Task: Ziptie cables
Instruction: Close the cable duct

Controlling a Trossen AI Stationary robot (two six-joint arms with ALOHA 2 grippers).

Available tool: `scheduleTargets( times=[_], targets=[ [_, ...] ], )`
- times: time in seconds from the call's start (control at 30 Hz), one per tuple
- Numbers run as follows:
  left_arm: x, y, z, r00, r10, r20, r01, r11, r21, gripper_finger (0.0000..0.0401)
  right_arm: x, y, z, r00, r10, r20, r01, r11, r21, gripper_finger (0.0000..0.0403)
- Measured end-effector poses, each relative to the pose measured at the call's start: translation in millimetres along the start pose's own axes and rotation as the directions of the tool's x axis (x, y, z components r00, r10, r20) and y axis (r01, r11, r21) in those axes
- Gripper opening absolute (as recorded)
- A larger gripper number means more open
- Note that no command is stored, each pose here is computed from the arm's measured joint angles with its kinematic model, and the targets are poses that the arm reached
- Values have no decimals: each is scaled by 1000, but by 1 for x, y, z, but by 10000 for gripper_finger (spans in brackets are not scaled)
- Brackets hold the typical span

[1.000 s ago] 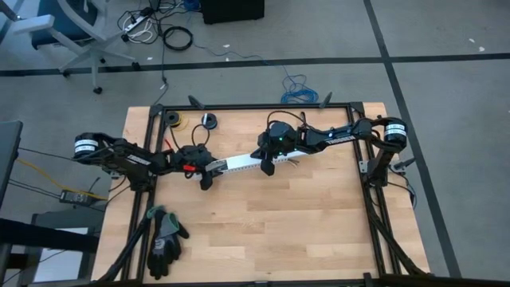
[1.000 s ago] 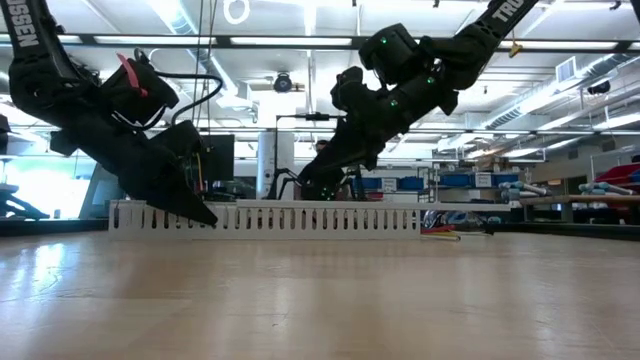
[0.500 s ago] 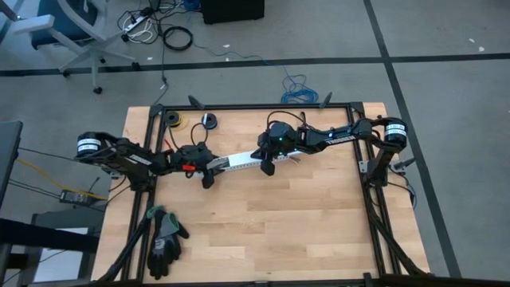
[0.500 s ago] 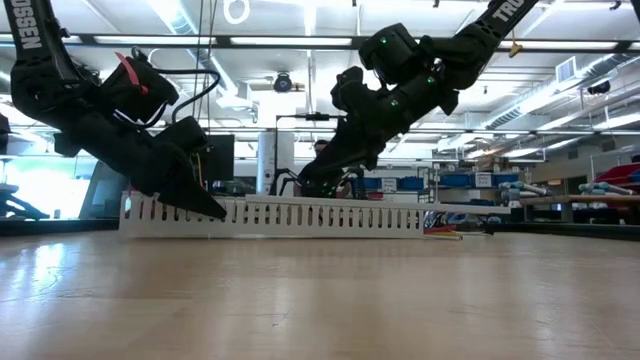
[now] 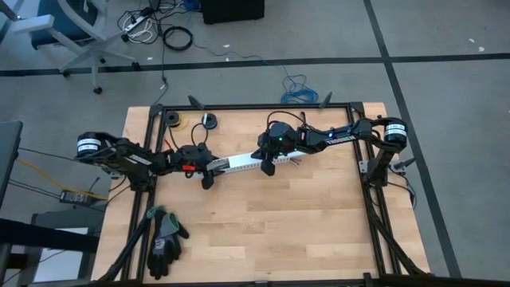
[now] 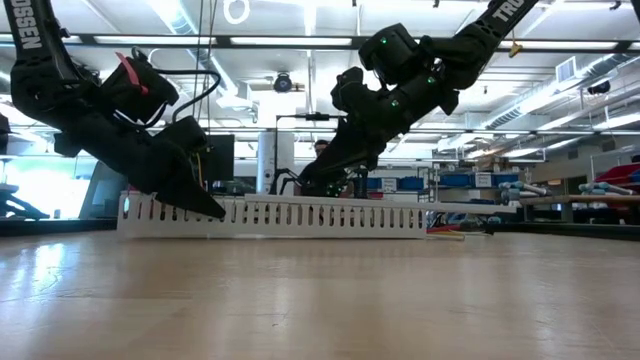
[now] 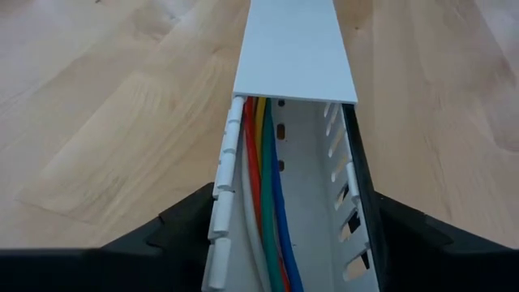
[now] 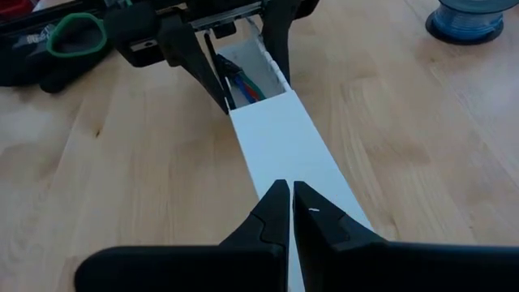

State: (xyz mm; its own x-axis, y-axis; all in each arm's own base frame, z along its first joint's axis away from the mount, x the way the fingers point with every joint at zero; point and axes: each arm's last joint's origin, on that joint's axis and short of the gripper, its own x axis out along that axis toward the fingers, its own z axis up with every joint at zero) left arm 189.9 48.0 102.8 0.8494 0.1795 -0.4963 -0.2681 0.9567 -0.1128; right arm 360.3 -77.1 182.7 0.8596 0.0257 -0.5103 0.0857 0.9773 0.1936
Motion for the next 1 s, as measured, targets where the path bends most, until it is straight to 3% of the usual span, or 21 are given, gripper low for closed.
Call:
scheduleTargets(
  times=[1.0],
  targets=[
    [0, 1, -1, 1000, 29, -11, -30, 996, -81, 277, 0, 0, -2, 1000, -1, -17, 1, 1000, 4, 8]
  ],
)
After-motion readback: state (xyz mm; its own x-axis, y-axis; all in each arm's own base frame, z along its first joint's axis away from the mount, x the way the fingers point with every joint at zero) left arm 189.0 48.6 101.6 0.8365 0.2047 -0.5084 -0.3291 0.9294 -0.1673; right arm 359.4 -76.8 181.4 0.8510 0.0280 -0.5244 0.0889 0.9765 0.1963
